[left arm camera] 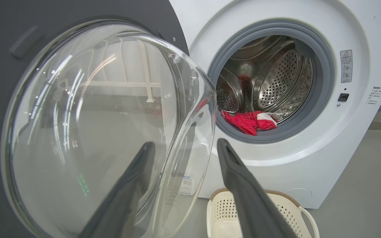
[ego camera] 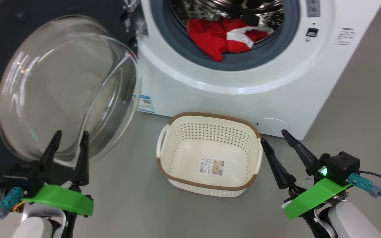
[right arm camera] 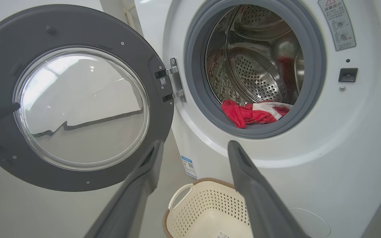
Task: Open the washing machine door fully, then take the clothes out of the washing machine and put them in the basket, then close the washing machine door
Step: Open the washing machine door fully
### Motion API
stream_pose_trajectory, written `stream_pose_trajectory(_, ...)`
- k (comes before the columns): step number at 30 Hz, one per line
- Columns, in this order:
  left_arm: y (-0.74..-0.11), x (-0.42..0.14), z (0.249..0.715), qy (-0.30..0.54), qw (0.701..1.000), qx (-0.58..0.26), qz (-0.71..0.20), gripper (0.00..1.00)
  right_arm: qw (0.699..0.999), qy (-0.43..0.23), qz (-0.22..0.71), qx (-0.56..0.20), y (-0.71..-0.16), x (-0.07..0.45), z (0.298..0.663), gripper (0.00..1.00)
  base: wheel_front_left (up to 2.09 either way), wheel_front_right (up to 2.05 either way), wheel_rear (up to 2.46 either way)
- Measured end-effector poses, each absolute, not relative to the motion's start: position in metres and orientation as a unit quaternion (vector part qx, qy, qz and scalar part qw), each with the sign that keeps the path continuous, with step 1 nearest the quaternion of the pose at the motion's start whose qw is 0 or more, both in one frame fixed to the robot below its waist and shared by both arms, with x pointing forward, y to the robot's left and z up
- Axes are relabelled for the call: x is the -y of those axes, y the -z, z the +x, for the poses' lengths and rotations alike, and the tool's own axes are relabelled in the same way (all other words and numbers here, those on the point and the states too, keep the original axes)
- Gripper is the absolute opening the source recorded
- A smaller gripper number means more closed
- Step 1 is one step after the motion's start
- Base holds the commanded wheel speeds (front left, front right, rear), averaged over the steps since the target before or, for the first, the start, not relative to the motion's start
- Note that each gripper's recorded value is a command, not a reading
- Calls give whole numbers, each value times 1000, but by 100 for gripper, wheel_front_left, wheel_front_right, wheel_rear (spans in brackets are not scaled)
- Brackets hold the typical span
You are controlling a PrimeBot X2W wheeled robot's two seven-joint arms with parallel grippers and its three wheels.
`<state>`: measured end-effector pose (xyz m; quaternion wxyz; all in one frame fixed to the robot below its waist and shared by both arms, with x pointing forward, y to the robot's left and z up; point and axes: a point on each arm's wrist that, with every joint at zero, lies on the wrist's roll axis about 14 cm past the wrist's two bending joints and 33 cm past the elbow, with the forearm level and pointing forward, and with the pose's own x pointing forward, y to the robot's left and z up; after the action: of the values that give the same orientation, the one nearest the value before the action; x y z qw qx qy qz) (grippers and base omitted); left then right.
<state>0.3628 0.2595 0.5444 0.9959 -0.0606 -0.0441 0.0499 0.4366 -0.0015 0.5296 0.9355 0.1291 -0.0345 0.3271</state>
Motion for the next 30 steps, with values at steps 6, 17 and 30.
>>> stream_pose_trajectory(6, -544, -238, 373, -25, 996, 45, -71, 100, 944, -303, 125, 42, -532, 22, 437, 100, 0, 0, 0)
stream_pose_trajectory(17, -539, -202, 393, 11, 994, 51, -94, 100, 960, -252, 108, 60, -541, 64, 438, 100, 0, 0, 0)
stream_pose_trajectory(30, -524, -174, 410, 36, 992, 42, -110, 100, 977, -183, 86, 73, -546, 121, 433, 100, 0, 0, 0)
